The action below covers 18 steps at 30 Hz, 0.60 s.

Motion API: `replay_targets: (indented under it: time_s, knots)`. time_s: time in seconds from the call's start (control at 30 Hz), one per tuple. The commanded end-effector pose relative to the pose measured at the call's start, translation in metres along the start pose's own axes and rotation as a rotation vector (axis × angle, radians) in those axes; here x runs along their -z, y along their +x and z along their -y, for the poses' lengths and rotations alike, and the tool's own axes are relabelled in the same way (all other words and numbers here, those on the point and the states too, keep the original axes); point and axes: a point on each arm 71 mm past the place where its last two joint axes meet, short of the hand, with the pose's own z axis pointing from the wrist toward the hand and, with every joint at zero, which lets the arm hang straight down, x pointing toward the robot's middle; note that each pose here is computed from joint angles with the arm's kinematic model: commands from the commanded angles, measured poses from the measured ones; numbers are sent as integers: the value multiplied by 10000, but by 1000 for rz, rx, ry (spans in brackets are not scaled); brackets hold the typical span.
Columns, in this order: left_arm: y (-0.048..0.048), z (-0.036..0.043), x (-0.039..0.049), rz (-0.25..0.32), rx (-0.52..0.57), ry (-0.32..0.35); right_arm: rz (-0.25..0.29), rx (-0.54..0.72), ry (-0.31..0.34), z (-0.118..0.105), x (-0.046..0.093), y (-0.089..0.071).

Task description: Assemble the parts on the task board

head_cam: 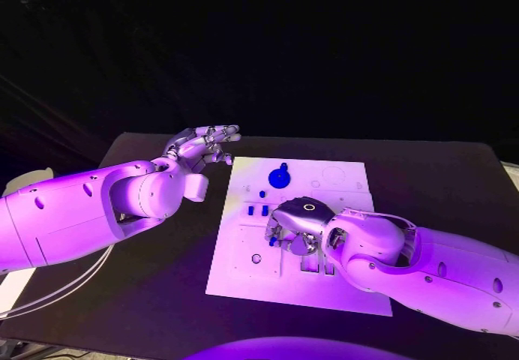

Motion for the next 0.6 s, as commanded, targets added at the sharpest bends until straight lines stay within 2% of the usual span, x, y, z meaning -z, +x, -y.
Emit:
replay_targets:
  time_s: [0.03,0.6]
  knots:
    - [23,3,-3,-20,11,1,-38,16,0,1,-1,39]
    - [28,2,1,-21,12,-1,-69,31,30,10,-52,110]
